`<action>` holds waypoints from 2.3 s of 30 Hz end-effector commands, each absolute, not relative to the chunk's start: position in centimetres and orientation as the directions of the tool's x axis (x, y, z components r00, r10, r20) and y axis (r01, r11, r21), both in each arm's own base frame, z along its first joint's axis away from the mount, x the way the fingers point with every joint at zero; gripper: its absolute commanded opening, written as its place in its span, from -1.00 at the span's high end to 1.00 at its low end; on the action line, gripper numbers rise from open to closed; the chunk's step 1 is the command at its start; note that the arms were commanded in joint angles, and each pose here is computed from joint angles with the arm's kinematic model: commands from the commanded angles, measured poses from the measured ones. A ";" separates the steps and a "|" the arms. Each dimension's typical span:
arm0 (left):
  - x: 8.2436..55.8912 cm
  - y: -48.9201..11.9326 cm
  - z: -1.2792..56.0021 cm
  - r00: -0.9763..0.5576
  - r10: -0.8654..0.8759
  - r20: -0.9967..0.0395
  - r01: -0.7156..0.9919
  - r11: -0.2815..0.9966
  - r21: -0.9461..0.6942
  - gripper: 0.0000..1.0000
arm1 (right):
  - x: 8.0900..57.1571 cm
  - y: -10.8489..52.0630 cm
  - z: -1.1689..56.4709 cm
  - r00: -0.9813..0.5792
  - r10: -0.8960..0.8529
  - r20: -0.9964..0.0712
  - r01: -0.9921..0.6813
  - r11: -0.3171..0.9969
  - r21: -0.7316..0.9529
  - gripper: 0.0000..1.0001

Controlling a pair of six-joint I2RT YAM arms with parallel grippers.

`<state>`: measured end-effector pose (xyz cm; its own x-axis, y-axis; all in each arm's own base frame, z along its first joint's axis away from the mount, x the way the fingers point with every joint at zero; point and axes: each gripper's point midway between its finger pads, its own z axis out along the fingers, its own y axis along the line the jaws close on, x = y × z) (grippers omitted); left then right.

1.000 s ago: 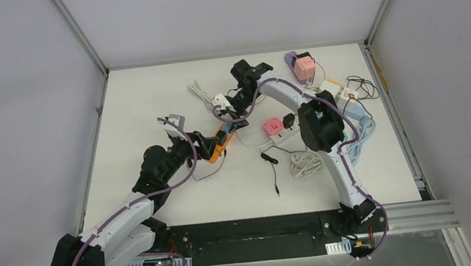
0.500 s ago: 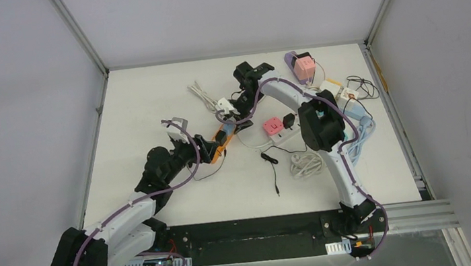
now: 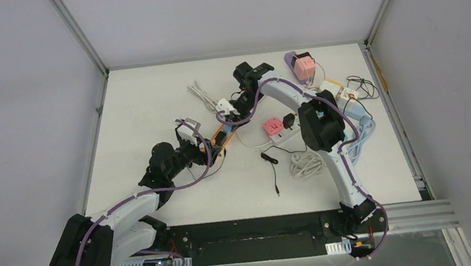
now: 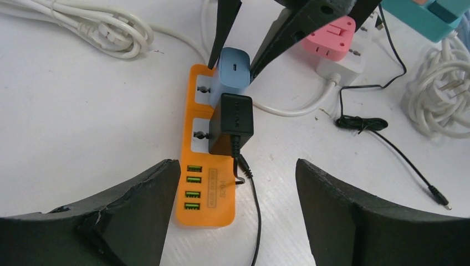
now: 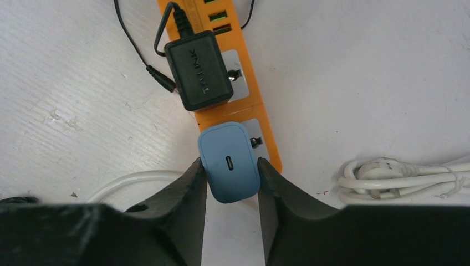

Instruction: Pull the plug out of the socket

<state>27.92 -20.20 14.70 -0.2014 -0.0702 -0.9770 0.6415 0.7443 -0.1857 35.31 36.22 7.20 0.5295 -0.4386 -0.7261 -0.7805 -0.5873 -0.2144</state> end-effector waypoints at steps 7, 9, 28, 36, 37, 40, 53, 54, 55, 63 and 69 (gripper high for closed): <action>29.7 -21.8 15.9 -0.106 0.000 -0.994 0.710 0.700 -0.076 -0.44 | 32.3 35.3 8.0 0.439 -0.434 -0.786 -0.789 -0.605 -0.106 0.64; 30.0 -22.0 15.7 -0.113 0.004 -0.994 0.713 0.697 -0.078 -0.42 | 31.8 35.0 7.9 0.418 -0.443 -0.793 -0.793 -0.604 -0.081 0.69; 30.8 -25.0 13.2 -0.185 -0.021 -0.982 0.771 0.617 -0.159 0.36 | 32.3 34.9 7.4 0.261 -0.514 -0.817 -0.871 -0.490 0.030 0.78; 30.5 -25.1 12.1 -0.197 0.023 -0.980 0.776 0.614 -0.142 0.94 | 32.1 34.5 6.6 0.257 -0.531 -0.808 -0.874 -0.485 0.041 0.79; 30.4 -25.0 12.1 -0.197 0.048 -0.979 0.781 0.612 -0.127 1.00 | 32.1 34.5 6.4 0.258 -0.533 -0.806 -0.873 -0.485 0.041 0.80; 29.9 -24.9 12.0 -0.162 0.176 -0.971 0.789 0.614 -0.020 1.00 | 32.0 34.2 6.0 0.268 -0.539 -0.799 -0.869 -0.493 0.041 0.79; 29.5 -25.6 12.2 -0.291 0.013 -0.957 0.721 0.660 -0.211 1.00 | 31.7 33.6 4.9 0.280 -0.559 -0.780 -0.866 -0.498 0.046 0.81; 29.3 -25.7 12.1 -0.253 0.059 -0.966 0.733 0.663 -0.151 1.00 | 31.7 33.6 4.9 0.282 -0.560 -0.779 -0.866 -0.498 0.044 0.81; 29.2 -25.7 12.2 -0.203 0.112 -0.973 0.731 0.679 -0.075 1.00 | 31.7 33.6 4.8 0.284 -0.560 -0.778 -0.866 -0.499 0.044 0.81; 29.5 -24.0 15.7 -0.182 -0.003 -0.983 0.641 0.758 -0.121 1.00 | 31.6 33.6 4.9 0.289 -0.563 -0.775 -0.865 -0.500 0.041 0.81; 28.8 -23.4 17.0 -0.214 -0.147 -0.966 0.603 0.758 -0.249 1.00 | 31.7 33.7 5.0 0.285 -0.562 -0.776 -0.866 -0.498 0.042 0.80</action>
<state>28.18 -23.59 12.37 -0.2669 0.0543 -0.9622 0.6453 0.7516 -0.1366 31.25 35.77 7.06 0.2866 -0.4662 -0.8370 -0.8552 -0.5182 -0.0042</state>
